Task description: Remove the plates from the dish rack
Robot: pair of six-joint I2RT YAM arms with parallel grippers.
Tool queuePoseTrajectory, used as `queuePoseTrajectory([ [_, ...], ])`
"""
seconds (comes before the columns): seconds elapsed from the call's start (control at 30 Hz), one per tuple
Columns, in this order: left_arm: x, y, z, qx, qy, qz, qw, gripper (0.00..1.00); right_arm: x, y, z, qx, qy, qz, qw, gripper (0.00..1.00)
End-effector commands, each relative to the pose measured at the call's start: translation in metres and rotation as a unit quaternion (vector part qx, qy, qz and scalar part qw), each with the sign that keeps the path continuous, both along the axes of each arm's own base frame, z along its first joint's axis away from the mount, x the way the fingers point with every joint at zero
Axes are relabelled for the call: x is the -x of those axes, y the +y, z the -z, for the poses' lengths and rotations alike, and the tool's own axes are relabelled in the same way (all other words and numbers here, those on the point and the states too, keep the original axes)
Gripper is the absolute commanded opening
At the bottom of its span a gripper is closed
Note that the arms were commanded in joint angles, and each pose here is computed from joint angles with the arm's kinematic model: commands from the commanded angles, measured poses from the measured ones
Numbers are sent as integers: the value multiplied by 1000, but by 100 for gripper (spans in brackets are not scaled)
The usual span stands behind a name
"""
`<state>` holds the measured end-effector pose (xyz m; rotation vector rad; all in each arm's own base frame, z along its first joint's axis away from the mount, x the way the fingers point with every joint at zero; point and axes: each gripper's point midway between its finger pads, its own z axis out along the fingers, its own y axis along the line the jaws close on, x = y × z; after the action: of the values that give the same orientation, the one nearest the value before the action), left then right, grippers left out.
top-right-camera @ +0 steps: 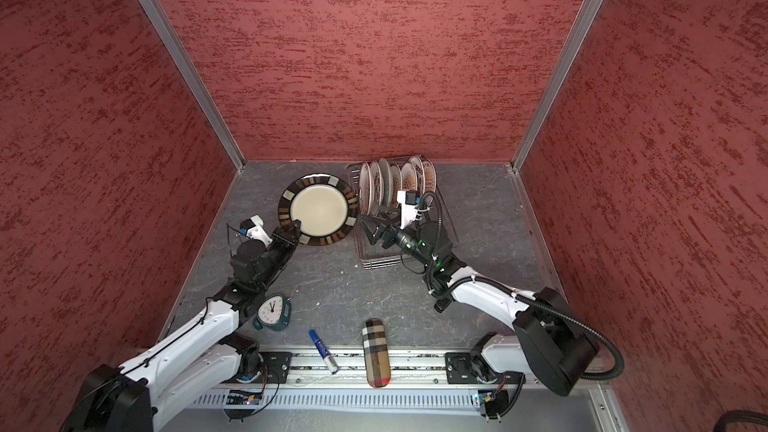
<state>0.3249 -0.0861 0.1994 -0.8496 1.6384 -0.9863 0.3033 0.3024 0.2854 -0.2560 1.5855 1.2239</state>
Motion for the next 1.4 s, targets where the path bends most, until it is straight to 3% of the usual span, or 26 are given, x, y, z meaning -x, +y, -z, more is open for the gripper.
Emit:
queuePoseTrajectory([
  [0.0,-8,17,-69,63,-89,-25,994,0,-4,17,24,77,-4,4,997,99],
  [0.27,-18,55,-48,39,-44,-94,994,0,3,62,45,156,-34,-65,985,99],
  [0.7,-45,108,-3,28,38,-176,983,0,4,107,66,166,-20,-141,976,99],
  [0.83,-58,113,10,50,43,-163,984,0,-7,120,81,185,3,-138,973,99],
  [1.17,-79,130,38,41,94,-188,977,0,-34,138,108,216,42,-108,969,99],
  [1.37,-87,143,50,49,80,-208,974,0,-38,151,121,223,59,-124,965,99],
])
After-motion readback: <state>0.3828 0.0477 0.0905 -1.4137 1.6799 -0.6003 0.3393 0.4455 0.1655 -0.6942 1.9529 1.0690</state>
